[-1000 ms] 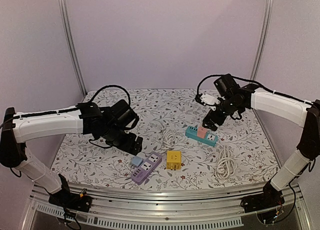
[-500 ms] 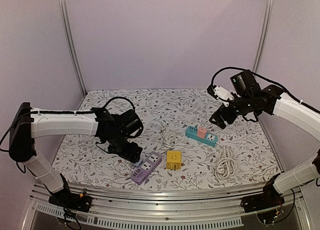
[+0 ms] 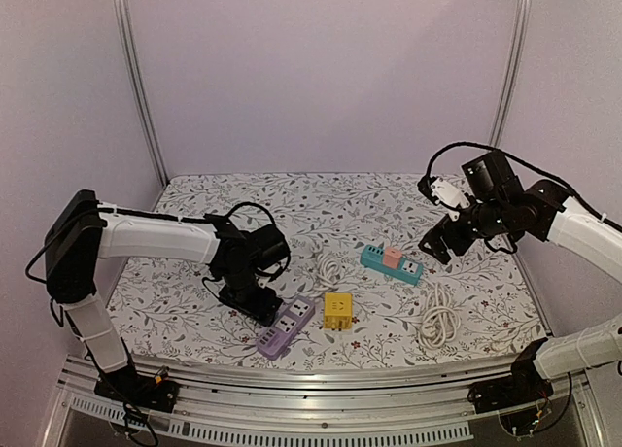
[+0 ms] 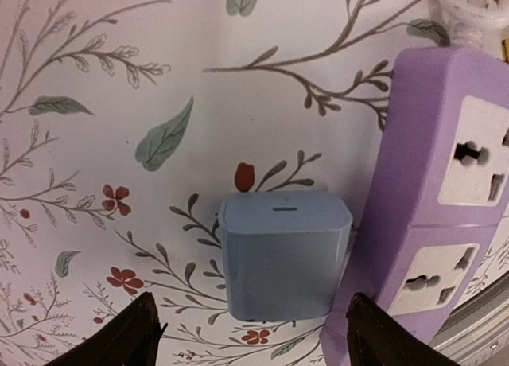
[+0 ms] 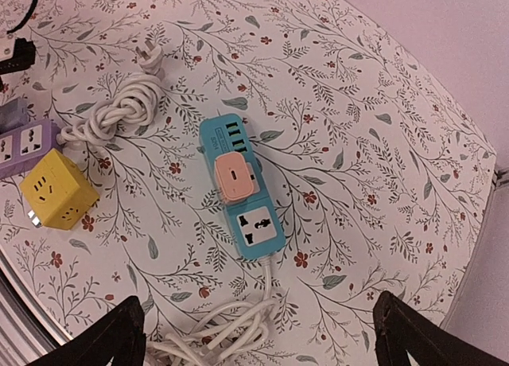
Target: Insert the plug
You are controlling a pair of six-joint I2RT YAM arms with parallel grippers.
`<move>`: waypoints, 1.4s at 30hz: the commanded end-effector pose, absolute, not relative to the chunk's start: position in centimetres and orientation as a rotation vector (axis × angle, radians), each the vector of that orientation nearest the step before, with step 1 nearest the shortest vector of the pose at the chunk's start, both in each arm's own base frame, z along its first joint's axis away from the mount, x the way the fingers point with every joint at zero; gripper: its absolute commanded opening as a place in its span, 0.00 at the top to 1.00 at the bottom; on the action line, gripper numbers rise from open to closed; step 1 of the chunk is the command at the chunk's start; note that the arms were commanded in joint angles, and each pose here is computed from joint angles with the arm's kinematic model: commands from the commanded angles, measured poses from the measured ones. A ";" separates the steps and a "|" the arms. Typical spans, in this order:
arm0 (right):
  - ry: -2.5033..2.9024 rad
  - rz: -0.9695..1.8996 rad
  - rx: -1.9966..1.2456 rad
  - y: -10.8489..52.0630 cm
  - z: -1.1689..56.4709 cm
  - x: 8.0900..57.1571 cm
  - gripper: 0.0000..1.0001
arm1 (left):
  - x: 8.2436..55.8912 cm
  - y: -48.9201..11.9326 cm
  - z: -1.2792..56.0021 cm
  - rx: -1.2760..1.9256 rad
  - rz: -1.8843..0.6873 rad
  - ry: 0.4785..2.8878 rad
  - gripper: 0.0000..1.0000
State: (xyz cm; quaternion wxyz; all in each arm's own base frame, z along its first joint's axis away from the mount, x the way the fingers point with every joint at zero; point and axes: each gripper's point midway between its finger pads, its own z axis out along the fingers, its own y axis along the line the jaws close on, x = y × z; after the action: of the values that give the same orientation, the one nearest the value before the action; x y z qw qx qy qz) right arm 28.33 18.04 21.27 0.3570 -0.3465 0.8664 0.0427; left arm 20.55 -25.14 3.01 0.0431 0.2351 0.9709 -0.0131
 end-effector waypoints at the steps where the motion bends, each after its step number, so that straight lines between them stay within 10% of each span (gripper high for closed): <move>1: 2.258 0.100 -0.869 17.4 20.9 27.6 0.01 | 21.1 -25.9 2.9 0.735 -0.074 2.972 0.18; 42: 2.299 0.112 -0.811 16.3 21.2 26.0 0.01 | 19.6 -26.5 1.2 0.767 -0.213 2.732 0.36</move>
State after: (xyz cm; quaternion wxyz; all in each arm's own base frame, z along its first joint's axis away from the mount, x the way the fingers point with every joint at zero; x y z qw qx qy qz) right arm 26.71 16.90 21.52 0.3482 -0.3231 0.8787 0.0467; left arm 20.22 -26.95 1.11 0.1392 0.2635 0.9514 -0.0783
